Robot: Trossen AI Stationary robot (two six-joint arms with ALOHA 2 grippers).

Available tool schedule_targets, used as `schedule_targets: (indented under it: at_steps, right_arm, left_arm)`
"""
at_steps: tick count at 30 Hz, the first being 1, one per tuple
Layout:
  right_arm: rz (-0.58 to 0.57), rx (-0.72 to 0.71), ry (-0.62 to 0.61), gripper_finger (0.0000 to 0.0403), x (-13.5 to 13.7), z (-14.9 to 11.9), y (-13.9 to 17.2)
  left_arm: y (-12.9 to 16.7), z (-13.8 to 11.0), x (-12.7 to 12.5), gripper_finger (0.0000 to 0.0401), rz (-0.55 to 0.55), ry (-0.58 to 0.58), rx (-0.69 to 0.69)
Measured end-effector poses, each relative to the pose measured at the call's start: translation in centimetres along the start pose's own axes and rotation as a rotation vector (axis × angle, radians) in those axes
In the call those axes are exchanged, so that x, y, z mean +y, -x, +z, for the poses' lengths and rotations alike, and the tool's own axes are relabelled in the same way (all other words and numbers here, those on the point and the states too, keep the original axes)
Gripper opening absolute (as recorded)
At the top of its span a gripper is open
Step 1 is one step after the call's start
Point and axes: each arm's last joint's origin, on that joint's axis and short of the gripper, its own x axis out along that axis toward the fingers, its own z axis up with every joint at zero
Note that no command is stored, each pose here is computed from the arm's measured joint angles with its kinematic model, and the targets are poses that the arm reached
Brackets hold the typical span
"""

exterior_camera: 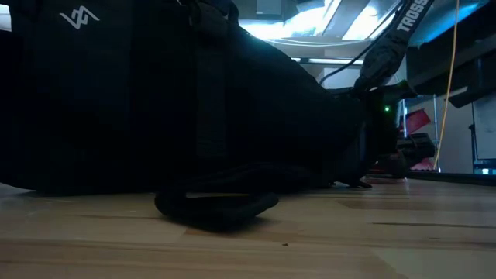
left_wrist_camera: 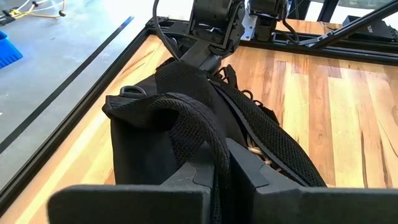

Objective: Unpack backpack
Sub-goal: Put the pink cellphone into the black backpack

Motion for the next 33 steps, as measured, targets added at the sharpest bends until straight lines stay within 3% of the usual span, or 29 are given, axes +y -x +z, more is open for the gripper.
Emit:
schedule_targets:
  at_steps: [19,33]
  right_arm:
    - [-0.026,0.008,0.029,0.0358,-0.81,-0.40,-0.39]
    - [-0.036,0.008,0.103,0.0315,-0.96,-0.42,-0.44]
  left_arm:
    - [0.00,0.00,0.00,0.0006,0.000,0.000,0.000]
    - [0.00,0.00,0.00,0.0006,0.000,0.000,0.000]
